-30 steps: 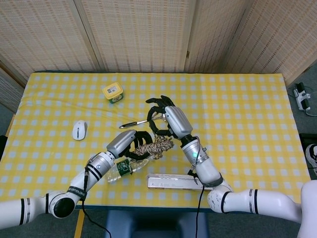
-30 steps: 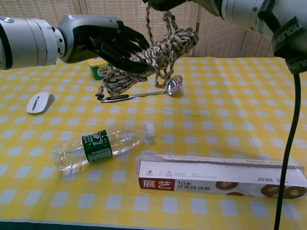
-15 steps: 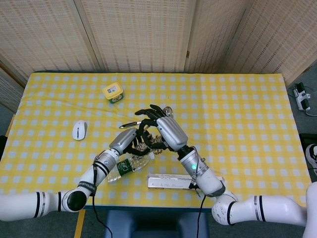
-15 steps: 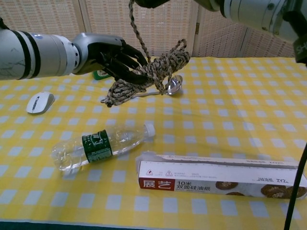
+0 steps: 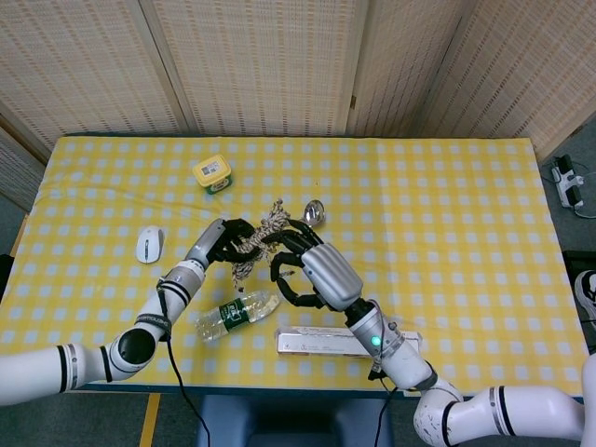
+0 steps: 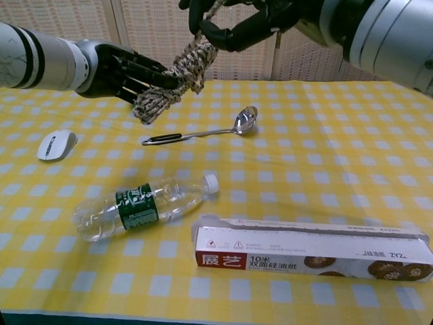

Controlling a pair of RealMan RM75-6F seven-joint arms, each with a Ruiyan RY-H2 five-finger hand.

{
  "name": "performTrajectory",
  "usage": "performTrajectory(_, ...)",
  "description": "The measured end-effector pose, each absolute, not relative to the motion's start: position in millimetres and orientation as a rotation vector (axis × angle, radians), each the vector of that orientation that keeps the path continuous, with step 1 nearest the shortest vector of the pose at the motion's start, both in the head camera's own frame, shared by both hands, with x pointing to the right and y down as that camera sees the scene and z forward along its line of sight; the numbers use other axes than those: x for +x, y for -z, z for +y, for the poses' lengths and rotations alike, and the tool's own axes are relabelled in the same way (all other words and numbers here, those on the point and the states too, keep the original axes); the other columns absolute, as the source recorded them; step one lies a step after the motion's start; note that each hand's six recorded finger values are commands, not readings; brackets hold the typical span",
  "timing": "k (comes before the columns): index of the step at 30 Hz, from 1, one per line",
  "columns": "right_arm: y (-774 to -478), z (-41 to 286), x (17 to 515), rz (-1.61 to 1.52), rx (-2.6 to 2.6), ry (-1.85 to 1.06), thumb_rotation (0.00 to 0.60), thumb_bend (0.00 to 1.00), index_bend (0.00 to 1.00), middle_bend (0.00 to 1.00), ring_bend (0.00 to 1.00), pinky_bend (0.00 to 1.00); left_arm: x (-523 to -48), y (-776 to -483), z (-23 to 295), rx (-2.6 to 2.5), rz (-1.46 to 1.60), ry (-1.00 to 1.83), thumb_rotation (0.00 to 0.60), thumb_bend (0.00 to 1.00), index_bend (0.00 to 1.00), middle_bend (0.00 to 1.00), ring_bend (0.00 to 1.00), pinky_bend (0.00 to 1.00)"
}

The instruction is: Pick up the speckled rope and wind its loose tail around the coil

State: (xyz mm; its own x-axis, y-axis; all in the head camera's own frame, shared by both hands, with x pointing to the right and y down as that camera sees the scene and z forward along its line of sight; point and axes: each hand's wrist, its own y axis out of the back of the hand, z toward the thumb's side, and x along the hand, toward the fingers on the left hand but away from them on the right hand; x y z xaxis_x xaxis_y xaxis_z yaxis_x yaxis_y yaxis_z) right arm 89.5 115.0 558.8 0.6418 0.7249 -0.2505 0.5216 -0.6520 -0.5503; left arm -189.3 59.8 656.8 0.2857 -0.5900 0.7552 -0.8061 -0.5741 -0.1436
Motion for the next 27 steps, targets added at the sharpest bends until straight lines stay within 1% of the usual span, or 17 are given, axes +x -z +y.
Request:
performTrajectory(9, -577.6, 114.9, 112.5, -1.024, -2.418, -0.708, 0.600, 0.61, 0.63, 0.23, 0.16, 0.05, -213.3, -634.3, 45.3, 2.258, -1.355, -1.028, 0.600, 0.52, 0.60, 0.61, 0.57, 0.59)
performTrajectory(15, -589.4, 110.2, 125.0, -1.060, -2.394, -0.753, 0.600, 0.61, 0.62, 0.22, 0.16, 0.05, -219.6, -622.2, 44.5, 2.267, -1.352, -0.958, 0.600, 0.52, 0.60, 0.61, 0.57, 0.59)
performTrajectory(17, -594.3, 107.3, 129.3, -1.072, -2.382, -0.771, 0.600, 0.61, 0.56, 0.21, 0.15, 0.05, -221.0, -619.5, 45.5, 2.269, -1.343, -0.942, 0.600, 0.52, 0.60, 0.61, 0.57, 0.59)
performTrajectory(18, -596.5, 106.2, 131.0, -1.073, -2.378, -0.780, 0.600, 0.61, 0.49, 0.19, 0.14, 0.05, -222.0, -617.7, 45.9, 2.273, -1.338, -0.933, 0.600, 0.52, 0.60, 0.61, 0.57, 0.59)
performTrajectory(19, -599.2, 105.1, 132.7, -1.073, -2.374, -0.792, 0.600, 0.60, 0.35, 0.16, 0.13, 0.05, -222.8, -616.4, 46.0, 2.277, -1.336, -0.930, 0.600, 0.52, 0.60, 0.61, 0.57, 0.59)
performTrajectory(20, -600.7, 104.5, 133.8, -1.071, -2.370, -0.800, 0.600, 0.58, 0.25, 0.14, 0.12, 0.05, -223.6, -615.2, 46.1, 2.283, -1.335, -0.928, 0.600, 0.52, 0.60, 0.61, 0.57, 0.59)
performTrajectory(21, -601.5, 104.1, 134.7, -1.067, -2.364, -0.805, 0.600, 0.51, 0.12, 0.11, 0.11, 0.05, -224.9, -614.0, 46.1, 2.292, -1.334, -0.928, 0.600, 0.52, 0.60, 0.61, 0.57, 0.59)
performTrajectory(22, -602.3, 103.6, 135.9, -1.062, -2.353, -0.814, 0.600, 0.43, 0.03, 0.07, 0.09, 0.04, -226.1, -613.2, 46.1, 2.299, -1.334, -0.930, 0.600, 0.52, 0.60, 0.61, 0.57, 0.59)
performTrajectory(24, -603.6, 103.1, 138.4, -1.051, -2.332, -0.832, 0.600, 0.37, 0.00, 0.02, 0.07, 0.04, -229.0, -612.2, 46.0, 2.317, -1.339, -0.941, 0.600, 0.52, 0.60, 0.61, 0.57, 0.59)
performTrajectory(25, -604.5, 102.9, 140.7, -1.044, -2.321, -0.846, 0.600, 0.36, 0.00, 0.01, 0.06, 0.04, -230.4, -612.0, 45.9, 2.326, -1.342, -0.949, 0.600, 0.52, 0.60, 0.61, 0.57, 0.59)
performTrajectory(27, -604.7, 102.2, 145.6, -1.038, -2.305, -0.864, 0.600, 0.36, 0.00, 0.00, 0.06, 0.04, -234.0, -612.0, 45.8, 2.348, -1.357, -0.973, 0.600, 0.52, 0.60, 0.61, 0.57, 0.59)
